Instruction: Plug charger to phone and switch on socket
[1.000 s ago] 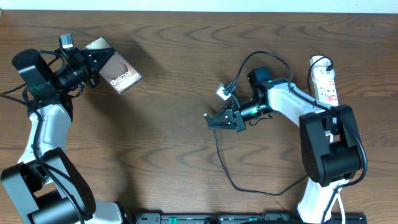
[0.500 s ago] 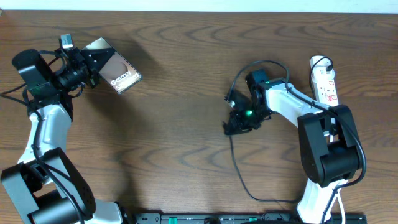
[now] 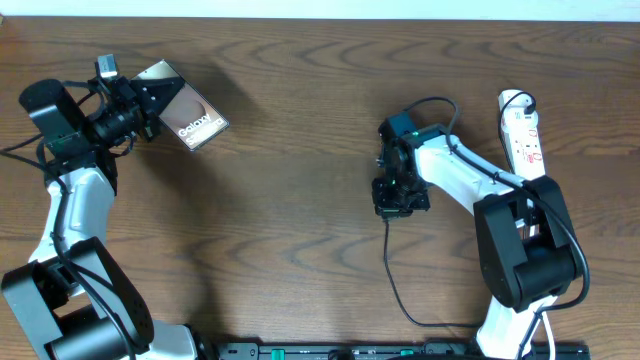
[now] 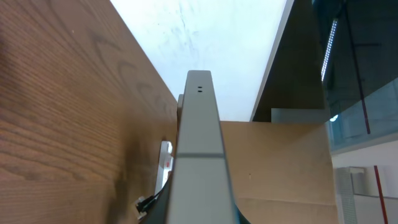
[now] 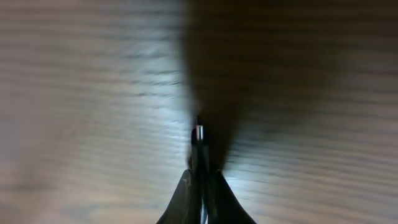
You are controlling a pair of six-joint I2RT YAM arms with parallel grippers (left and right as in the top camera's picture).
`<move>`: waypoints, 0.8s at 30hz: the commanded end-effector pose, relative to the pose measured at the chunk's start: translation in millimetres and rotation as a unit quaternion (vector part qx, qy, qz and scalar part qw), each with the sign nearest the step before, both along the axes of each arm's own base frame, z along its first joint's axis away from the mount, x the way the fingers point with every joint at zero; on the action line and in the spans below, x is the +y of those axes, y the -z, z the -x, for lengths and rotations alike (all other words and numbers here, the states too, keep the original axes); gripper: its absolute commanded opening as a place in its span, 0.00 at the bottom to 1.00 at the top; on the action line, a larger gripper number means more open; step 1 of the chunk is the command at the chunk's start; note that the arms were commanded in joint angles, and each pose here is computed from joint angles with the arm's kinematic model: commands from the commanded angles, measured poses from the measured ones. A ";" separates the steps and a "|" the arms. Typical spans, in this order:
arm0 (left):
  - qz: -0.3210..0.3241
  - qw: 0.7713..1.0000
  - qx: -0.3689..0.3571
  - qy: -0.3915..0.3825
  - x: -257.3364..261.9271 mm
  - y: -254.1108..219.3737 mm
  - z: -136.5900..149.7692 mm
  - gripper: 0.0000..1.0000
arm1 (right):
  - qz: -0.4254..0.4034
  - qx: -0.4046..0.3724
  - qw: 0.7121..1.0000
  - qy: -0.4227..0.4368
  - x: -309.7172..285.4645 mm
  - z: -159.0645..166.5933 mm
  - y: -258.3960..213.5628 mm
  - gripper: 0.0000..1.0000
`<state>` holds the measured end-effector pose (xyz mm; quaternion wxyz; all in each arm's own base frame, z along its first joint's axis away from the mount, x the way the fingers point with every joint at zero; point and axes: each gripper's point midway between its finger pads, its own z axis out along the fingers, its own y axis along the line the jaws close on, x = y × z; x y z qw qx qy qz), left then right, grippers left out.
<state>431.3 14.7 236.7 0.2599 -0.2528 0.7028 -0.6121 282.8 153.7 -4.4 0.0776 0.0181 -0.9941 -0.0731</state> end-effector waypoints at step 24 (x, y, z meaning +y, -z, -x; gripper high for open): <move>-0.007 1.000 -0.017 0.016 -3.1 -4.8 4.0 0.07 | 0.099 -0.020 0.992 0.070 -28.8 -7.2 23.6 0.41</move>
